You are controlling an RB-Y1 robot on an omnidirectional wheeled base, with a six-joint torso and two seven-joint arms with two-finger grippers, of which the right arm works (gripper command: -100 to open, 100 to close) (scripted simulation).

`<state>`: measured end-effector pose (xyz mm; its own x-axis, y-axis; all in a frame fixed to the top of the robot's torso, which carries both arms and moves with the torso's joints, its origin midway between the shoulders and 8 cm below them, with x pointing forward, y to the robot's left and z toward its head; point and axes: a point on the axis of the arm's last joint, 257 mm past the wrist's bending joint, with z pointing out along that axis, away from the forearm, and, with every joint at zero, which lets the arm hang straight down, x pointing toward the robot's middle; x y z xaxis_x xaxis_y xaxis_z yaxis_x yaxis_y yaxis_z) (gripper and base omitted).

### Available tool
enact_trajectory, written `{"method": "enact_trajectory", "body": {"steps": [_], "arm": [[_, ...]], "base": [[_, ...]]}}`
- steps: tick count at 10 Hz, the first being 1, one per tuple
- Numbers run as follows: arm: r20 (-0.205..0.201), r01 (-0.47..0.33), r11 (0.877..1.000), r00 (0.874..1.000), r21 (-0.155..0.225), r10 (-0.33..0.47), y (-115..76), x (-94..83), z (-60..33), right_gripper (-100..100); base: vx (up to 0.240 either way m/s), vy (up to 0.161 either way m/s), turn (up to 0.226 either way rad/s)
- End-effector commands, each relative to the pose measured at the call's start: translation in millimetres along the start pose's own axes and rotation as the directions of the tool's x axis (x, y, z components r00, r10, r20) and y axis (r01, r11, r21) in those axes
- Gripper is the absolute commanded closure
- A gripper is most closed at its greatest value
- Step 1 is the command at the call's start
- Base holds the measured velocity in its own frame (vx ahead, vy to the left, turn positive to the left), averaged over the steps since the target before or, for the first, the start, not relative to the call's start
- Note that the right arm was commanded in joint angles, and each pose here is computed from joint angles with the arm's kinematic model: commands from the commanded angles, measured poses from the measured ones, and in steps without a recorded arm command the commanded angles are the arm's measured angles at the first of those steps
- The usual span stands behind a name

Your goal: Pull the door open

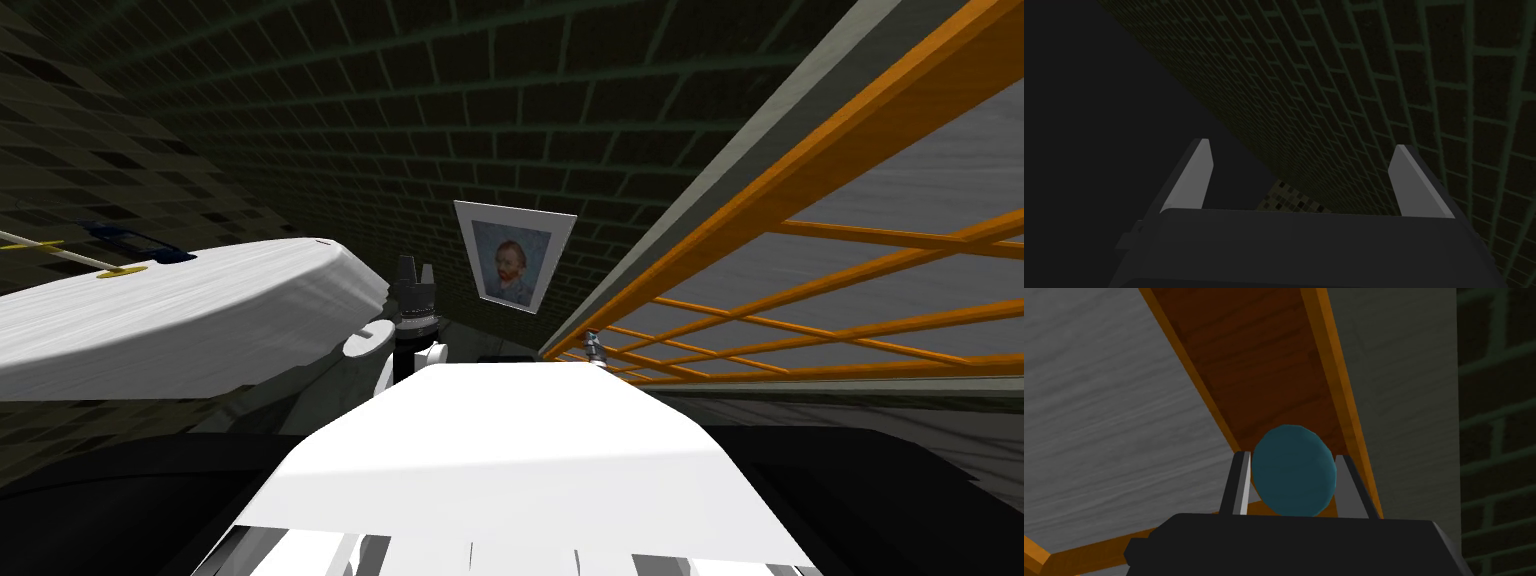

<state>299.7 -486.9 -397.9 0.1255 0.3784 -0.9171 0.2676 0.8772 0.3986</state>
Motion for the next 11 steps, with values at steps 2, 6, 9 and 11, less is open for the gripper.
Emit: {"method": "enact_trajectory", "body": {"steps": [2, 6, 9, 11], "arm": [[-0.008, -0.078, 0.997, 0.997, -0.008, 0.078, 6.3, 5.5, 1.8, 100], [-0.017, -0.186, 0.982, 0.982, -0.023, 0.186, 15.3, 9.3, 7.1, 100], [-0.026, -0.268, 0.963, 0.963, -0.033, 0.267, 22.4, 12.2, 11.1, 100], [-0.031, -0.318, 0.947, 0.948, -0.037, 0.317, 25.9, 13.7, 13.1, 100]], "base": [[-0.027, -0.001, -0.014], [-0.028, -0.001, -0.029], [-0.035, -0.005, -0.03], [-0.031, -0.004, -0.025]]}}
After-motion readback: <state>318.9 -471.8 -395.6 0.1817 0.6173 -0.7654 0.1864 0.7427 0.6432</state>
